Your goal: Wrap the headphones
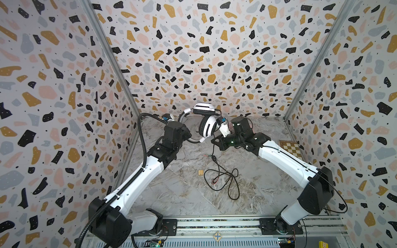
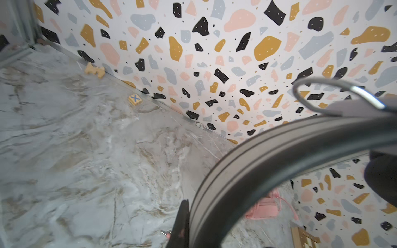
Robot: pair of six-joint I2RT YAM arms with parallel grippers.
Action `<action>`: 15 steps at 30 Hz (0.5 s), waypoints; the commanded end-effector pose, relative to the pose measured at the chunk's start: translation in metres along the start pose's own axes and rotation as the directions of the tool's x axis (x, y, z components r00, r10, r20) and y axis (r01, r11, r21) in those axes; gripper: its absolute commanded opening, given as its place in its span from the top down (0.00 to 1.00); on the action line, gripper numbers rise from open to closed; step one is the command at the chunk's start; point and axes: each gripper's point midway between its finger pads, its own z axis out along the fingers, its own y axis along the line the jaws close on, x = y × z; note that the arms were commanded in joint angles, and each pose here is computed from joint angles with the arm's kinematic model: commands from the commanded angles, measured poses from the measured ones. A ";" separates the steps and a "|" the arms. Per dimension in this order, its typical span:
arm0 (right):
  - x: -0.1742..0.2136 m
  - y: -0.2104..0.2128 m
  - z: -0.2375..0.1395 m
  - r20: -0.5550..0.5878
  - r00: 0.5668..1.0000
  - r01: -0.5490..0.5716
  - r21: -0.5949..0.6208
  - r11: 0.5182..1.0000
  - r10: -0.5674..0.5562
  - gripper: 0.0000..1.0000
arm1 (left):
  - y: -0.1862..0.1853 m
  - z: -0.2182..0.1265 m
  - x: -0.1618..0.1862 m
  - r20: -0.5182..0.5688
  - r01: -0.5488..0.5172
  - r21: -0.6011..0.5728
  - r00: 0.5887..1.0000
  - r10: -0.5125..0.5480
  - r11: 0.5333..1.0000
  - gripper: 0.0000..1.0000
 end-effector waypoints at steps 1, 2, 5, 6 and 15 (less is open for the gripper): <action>0.001 0.010 -0.030 -0.011 0.997 0.074 0.040 0.996 -0.073 0.94 | 0.002 -0.005 -0.033 0.131 -0.042 -0.064 0.990 0.050 0.997 1.00; 0.003 0.012 -0.033 -0.012 0.997 0.074 0.039 0.997 -0.074 0.94 | 0.002 -0.004 -0.033 0.133 -0.043 -0.064 0.990 0.052 0.997 1.00; 0.004 0.020 -0.037 -0.013 0.997 0.082 0.028 0.996 -0.081 0.94 | 0.001 -0.003 -0.032 0.128 -0.044 -0.059 0.990 0.052 0.997 1.00; 0.005 0.023 -0.037 -0.017 0.996 0.086 0.025 0.996 -0.086 0.94 | -0.001 -0.003 -0.032 0.128 -0.047 -0.058 0.990 0.055 0.997 1.00; -0.008 0.031 -0.042 -0.023 0.990 0.142 0.051 0.989 -0.141 0.94 | -0.010 0.004 -0.018 0.079 -0.103 -0.046 0.991 0.107 0.994 1.00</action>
